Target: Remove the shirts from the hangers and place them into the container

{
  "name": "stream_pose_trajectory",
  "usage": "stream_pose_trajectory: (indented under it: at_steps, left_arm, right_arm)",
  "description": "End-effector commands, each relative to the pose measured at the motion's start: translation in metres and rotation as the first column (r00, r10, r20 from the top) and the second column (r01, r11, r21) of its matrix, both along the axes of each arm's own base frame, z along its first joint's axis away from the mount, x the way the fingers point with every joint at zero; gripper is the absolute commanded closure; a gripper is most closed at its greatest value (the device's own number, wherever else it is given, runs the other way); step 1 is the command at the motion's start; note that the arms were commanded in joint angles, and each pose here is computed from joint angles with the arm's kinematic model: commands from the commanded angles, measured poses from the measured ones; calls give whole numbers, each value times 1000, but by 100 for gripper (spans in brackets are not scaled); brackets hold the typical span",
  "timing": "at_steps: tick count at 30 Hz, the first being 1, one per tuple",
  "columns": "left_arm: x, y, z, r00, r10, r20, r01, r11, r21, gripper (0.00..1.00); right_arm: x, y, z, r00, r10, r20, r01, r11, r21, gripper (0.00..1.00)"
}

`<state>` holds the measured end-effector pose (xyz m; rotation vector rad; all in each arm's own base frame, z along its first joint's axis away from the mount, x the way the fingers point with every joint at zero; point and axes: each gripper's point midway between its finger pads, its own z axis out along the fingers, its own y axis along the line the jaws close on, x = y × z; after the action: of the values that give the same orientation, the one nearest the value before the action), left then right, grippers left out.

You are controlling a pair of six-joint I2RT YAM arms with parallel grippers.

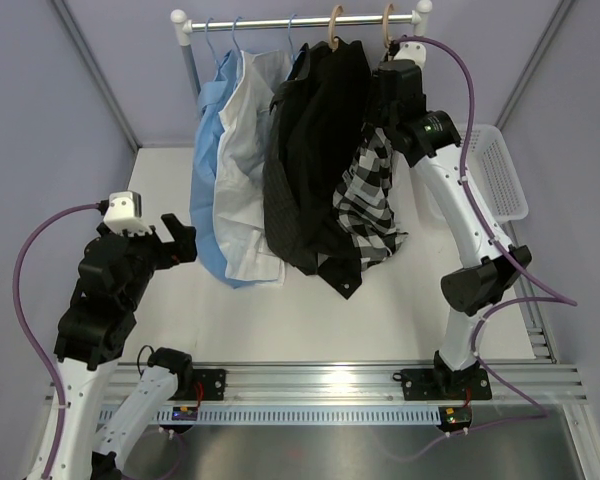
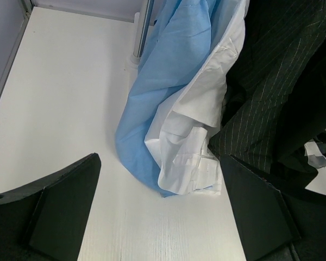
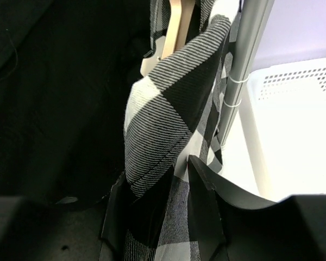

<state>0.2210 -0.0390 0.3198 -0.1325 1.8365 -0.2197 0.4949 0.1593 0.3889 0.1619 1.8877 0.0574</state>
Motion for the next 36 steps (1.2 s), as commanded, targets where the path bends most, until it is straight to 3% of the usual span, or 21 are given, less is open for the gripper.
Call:
stream_pose_trajectory:
  at_steps: [1, 4, 6, 7, 8, 11, 19, 21, 25, 30, 36]
  left_arm:
    - [-1, -5, 5, 999, -24, 23, 25, 999, -22, 1]
    - [0, -6, 4, 1000, -24, 20, 25, 999, -21, 1]
    - [0, -6, 3, 1000, -24, 17, 24, 999, -22, 1]
    - [0, -6, 3, 999, -27, 18, 27, 999, -23, 1]
    - [0, -6, 3, 1000, -26, 17, 27, 999, -24, 1]
    - [0, -7, 1, 1000, -27, 12, 27, 999, -26, 1]
    - [-1, -7, -1, 999, -31, 10, 31, 999, -29, 1]
    - [-1, -7, 0, 999, -31, 13, 32, 999, -28, 1]
    - [-1, -8, 0, 999, -33, 13, 33, 999, -30, 1]
    - [-1, -8, -1, 999, -36, 8, 36, 999, -29, 1]
    - [-1, -8, 1, 999, -36, 13, 37, 999, -27, 1]
  right_arm:
    - [-22, -15, 50, 993, -16, 114, 15, 1000, 4, 81]
    - [-29, -18, 62, 991, -4, 137, 5, 1000, -4, 92]
    - [-33, -19, 69, 989, 9, 148, -7, 1000, -13, 92]
    - [-35, -19, 73, 988, 14, 157, -12, 1000, -12, 89]
    - [-38, -18, 78, 986, 35, 166, -32, 999, -17, 76]
    - [-40, -14, 78, 985, 62, 161, -59, 998, -22, 60]
    - [-38, -15, 40, 998, 41, 50, -40, 999, -31, 47]
    - [-40, -15, 34, 999, 35, 25, -35, 999, -18, 35]
    - [-45, -9, 38, 998, 63, 9, -63, 998, 19, 20]
    - [-46, -7, 48, 997, 71, 33, -72, 997, 36, 21]
    - [-34, -7, 37, 999, 52, 14, -52, 999, -6, 32]
